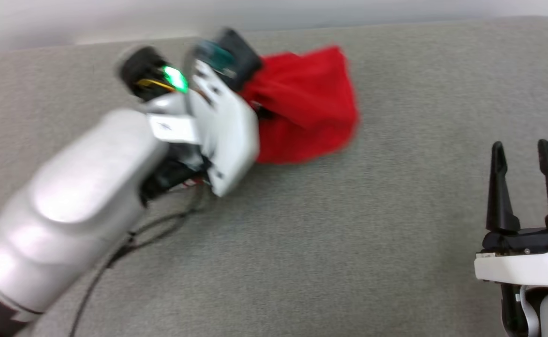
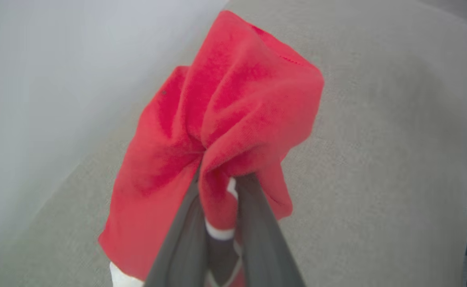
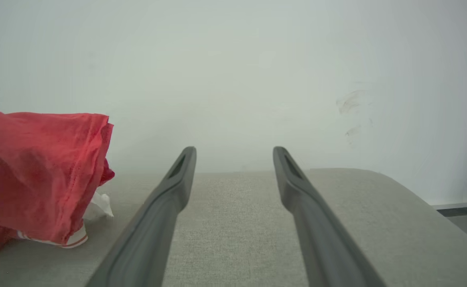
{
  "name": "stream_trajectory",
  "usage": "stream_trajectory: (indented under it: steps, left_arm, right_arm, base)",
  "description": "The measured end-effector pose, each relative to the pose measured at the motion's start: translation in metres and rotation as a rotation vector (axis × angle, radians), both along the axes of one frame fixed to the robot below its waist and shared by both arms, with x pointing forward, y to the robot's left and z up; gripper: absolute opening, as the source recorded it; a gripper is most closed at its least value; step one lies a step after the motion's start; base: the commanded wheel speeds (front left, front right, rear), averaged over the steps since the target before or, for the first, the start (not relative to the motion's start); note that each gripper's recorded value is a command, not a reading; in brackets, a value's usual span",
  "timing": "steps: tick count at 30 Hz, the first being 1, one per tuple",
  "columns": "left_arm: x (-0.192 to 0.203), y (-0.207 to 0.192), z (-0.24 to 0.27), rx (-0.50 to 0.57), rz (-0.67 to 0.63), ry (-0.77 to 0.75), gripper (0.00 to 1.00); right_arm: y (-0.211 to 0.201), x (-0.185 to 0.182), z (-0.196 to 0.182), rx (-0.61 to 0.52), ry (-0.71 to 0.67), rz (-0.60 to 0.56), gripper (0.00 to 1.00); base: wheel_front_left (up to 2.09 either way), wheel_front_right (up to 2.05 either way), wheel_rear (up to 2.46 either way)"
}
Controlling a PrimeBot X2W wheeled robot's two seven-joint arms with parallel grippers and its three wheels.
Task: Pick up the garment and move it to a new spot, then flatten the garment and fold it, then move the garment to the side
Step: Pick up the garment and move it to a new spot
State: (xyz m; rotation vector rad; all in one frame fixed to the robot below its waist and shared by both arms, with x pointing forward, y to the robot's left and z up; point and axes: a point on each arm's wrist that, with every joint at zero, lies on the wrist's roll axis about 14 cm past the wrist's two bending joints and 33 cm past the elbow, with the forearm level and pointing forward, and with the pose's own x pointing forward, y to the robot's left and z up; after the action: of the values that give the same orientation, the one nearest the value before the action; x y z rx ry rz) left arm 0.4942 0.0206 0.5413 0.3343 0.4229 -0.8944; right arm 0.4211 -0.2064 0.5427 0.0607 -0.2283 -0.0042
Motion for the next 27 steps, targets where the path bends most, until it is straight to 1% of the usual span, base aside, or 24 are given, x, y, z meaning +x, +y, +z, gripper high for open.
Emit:
stream_trajectory:
  steps: [4, 9, 13, 18, 21, 23, 24, 25, 27]
  left_arm:
    - [-0.027, -0.051, -0.017, -0.04, -0.149, 0.036, 0.0]
    - [-0.063, -0.088, -0.048, -0.081, -0.268, 0.119, 0.0]
    - [-0.095, -0.094, -0.088, -0.049, -0.307, 0.222, 0.0]
    - [-0.149, -0.09, -0.133, 0.015, -0.347, 0.374, 0.0]
    - [-0.18, -0.091, -0.143, 0.015, -0.369, 0.446, 0.0]
    - [-0.183, -0.091, -0.143, 0.007, -0.367, 0.449, 0.0]
    - [-0.18, -0.091, -0.139, -0.013, -0.352, 0.424, 0.07]
    - [-0.176, -0.09, -0.137, -0.023, -0.34, 0.401, 1.0]
    - [-0.168, -0.09, -0.129, -0.062, -0.317, 0.349, 1.0]
  right_arm:
    - [-0.013, -0.008, 0.0, -0.003, 0.007, -0.037, 1.0]
    - [-0.025, -0.013, -0.004, -0.003, 0.02, -0.074, 1.0]
    - [-0.028, -0.015, -0.007, -0.002, 0.029, -0.083, 1.0]
    - [-0.031, -0.016, -0.008, 0.0, 0.034, -0.091, 1.0]
    - [-0.031, -0.017, -0.008, 0.001, 0.034, -0.093, 1.0]
    - [-0.031, -0.018, -0.007, 0.002, 0.034, -0.091, 1.0]
    - [-0.029, -0.019, -0.006, 0.001, 0.032, -0.086, 1.0]
    - [-0.028, -0.02, -0.005, 0.0, 0.03, -0.084, 1.0]
    - [-0.026, -0.023, -0.002, 0.001, 0.021, -0.078, 1.0]
  base:
    - [0.0, 0.0, 0.0]
    - [0.0, 0.0, 0.0]
    - [0.0, 0.0, 0.0]
    - [0.0, 0.0, 0.0]
    - [0.0, 0.0, 0.0]
    - [0.0, 0.0, 0.0]
    - [0.0, 0.0, 0.0]
    - [0.0, 0.0, 0.0]
    - [0.0, 0.0, 0.0]
